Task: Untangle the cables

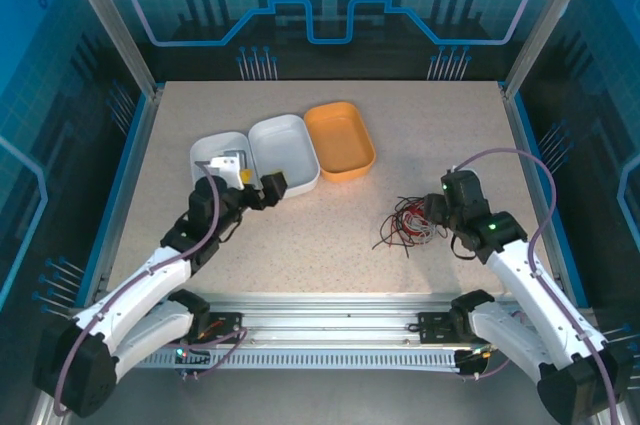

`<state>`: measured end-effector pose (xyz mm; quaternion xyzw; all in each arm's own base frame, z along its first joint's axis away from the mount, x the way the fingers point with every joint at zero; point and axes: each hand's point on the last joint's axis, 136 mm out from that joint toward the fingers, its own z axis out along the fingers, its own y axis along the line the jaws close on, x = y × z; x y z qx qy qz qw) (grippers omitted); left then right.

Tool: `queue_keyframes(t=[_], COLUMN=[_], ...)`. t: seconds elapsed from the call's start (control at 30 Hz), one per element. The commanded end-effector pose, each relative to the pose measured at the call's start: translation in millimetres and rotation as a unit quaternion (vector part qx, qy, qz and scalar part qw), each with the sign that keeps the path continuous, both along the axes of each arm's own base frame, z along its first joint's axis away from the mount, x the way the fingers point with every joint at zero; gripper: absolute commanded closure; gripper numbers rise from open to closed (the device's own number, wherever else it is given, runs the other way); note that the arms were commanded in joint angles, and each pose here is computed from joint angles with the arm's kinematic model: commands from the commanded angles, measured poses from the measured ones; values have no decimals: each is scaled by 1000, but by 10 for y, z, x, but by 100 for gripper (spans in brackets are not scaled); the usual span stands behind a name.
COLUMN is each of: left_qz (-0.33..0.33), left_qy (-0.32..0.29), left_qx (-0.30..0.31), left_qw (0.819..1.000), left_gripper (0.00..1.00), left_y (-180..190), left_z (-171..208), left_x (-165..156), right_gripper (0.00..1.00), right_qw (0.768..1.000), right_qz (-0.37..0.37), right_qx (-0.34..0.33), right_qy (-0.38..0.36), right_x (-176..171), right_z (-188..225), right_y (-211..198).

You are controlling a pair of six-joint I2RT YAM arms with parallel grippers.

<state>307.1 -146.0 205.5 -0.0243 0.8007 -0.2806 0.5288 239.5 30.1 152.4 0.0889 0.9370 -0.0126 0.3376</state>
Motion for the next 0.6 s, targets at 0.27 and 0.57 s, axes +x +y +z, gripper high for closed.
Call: queue_keyframes(t=[0.27,0.57], left_qz=[-148,-239], left_qy=[62,75], left_qx=[7,9], left_qw=[987,968], left_gripper=[1,1], left_y=[-1145,-1761], left_z=[-411,-561], left_x=[-221,-283], right_gripper=[46,43], right_qw=[992,994], right_qz=[-16,17], right_qx=[8,-1], right_qy=[126,109], right_x=[-214,12], right_z=[-401,-471], right_y=[92,185])
